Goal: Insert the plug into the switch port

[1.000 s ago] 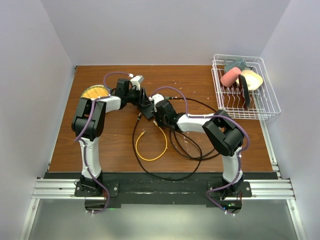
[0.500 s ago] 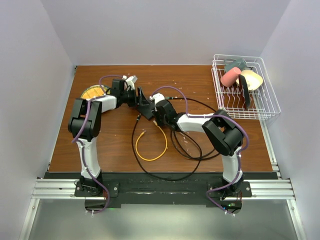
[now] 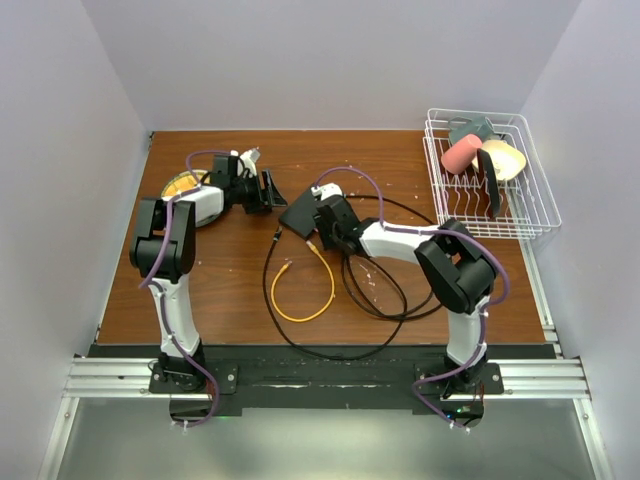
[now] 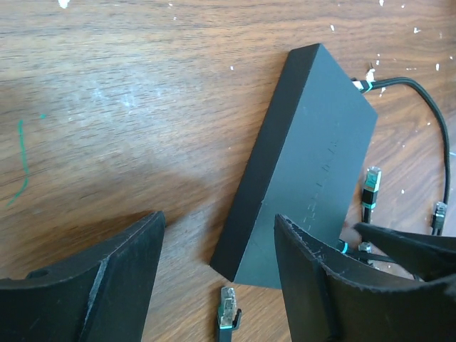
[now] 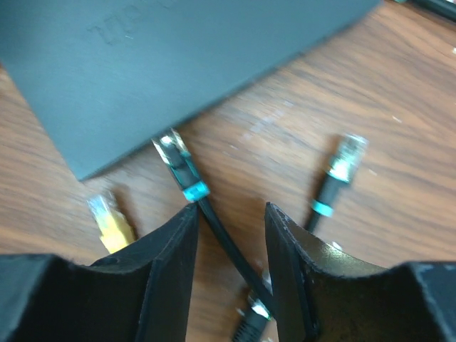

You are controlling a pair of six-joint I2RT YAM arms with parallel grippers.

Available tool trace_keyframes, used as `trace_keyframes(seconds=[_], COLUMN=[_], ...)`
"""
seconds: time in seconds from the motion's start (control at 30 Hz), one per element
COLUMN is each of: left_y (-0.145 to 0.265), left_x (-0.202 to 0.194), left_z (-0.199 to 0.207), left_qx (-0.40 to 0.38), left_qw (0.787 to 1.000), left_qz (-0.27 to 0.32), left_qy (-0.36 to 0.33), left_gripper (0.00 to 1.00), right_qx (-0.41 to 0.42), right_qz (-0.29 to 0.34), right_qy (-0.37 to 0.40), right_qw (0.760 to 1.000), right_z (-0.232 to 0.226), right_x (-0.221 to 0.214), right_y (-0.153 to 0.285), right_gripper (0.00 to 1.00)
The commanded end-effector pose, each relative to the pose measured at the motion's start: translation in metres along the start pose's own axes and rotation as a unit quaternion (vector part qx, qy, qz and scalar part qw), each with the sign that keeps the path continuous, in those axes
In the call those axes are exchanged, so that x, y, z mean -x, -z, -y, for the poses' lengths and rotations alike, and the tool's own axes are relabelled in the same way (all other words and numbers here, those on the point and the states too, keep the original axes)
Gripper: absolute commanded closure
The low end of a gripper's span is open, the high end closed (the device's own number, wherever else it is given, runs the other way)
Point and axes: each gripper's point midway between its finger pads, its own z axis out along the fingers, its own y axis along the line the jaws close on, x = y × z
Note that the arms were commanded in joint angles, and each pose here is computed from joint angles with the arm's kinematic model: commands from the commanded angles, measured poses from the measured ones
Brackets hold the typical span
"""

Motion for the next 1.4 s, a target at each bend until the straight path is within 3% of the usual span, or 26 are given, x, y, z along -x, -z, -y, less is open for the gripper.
trace_keyframes(seconds=[0.0,0.27,0.5,1.27,1.37], left_y=[0.005,0.006,0.005,0.003,0.003], left_x=[-0.040,-0.036,-0.037,-0.041,-0.042], left_z=[-0.047,-0.040,-0.034,-0.022,-0.022], left_qx=[0.094,0.079,0.061,0.024,0.021], left_qw=[0.993,0.995,0.996,0.997,0.997], left_qz=[-0.057,-0.057,-0.059,-0.072,-0.073], left_qy=[0.036,0.029,0.026,0.030,0.031], left_gripper=[0.30,0.31,0.31,0.32,0.32], right_qx=[-0.027,0.033,0.146,0.154,0.140], right_qz=[0.016,0.041,0.027,-0.011,-0.017], right_qy=[-0.016,-0.010,0.020,0.060,0.066], right_qw=[0.999,0.999,0.989,0.986,0.988], right_z=[0.021,0.007,-0.031,-0.059,-0.059], right_x=[0.022,0.037,0.021,-0.011,-0.017], right_y=[0.033,0.056,0.054,0.023,0.018], right_gripper=[0.55,0.53,0.55,0.57,0.61])
